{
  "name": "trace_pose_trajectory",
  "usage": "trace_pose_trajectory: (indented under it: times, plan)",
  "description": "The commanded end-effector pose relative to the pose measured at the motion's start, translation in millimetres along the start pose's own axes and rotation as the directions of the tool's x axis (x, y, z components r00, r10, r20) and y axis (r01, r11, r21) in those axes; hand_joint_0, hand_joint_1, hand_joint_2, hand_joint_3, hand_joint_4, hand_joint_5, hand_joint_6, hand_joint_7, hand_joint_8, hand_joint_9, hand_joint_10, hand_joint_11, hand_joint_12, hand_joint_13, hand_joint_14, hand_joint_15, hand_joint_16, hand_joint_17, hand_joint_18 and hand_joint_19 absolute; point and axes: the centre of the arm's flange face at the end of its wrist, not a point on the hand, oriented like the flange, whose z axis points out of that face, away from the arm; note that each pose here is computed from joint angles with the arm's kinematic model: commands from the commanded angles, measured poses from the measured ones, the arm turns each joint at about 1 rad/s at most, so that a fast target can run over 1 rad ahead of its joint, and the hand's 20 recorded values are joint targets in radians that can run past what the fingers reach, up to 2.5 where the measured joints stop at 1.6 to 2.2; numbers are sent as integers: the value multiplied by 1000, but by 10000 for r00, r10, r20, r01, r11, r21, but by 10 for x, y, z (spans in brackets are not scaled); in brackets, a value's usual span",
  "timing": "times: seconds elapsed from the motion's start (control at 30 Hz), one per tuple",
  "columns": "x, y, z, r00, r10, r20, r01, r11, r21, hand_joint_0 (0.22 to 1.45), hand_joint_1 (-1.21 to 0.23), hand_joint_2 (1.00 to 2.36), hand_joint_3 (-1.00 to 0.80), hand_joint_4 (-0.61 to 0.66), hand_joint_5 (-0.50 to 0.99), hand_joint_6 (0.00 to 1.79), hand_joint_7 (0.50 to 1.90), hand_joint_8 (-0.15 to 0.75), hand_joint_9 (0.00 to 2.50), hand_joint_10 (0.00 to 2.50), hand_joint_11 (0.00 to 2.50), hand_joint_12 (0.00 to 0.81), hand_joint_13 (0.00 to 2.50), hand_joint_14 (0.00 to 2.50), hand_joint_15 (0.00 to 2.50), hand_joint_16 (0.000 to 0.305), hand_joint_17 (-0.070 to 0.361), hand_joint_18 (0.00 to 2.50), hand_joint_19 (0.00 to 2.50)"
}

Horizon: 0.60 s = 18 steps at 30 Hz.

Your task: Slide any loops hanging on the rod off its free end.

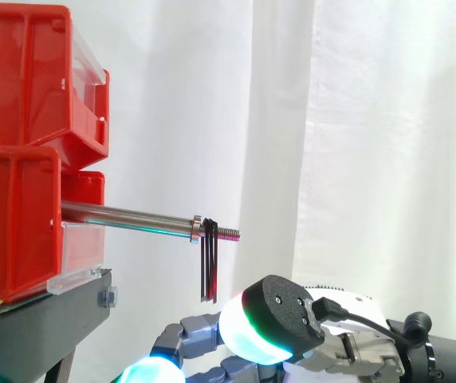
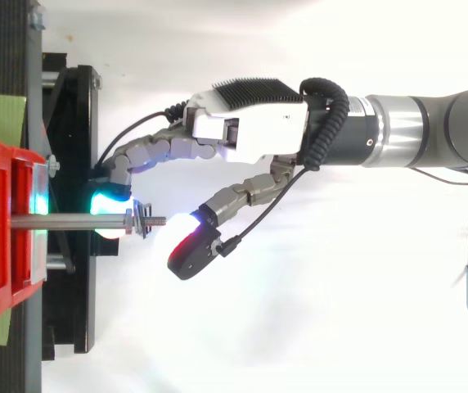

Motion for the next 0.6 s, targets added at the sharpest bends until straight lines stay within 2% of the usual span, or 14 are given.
trace_pose_trajectory:
  times: [0.0,0.2,0.4,0.5,0.57]
  plan:
    - [-58,26,2,10000,-64,-58,64,9999,-101,507,-480,1000,-500,298,-205,504,977,307,601,4,110,331,581,0,0,56,126,630,233]
    - [-276,167,20,9999,-148,-19,147,9994,-299,508,-481,1000,-500,294,-204,504,978,308,602,4,116,328,591,1,0,56,126,643,245]
    - [-382,170,-13,9993,-280,-235,273,9991,-317,510,-486,1000,-499,295,-203,504,992,307,603,4,117,327,603,0,1,56,126,655,242]
    - [-453,196,-20,9990,-392,-235,384,9988,-318,512,-490,1000,-497,295,-201,504,1007,307,603,3,118,325,611,0,4,56,125,661,249]
    - [-452,195,-22,9988,-435,-241,428,9986,-306,514,-494,1000,-494,297,-199,504,1017,307,605,4,112,326,611,0,4,55,125,664,248]
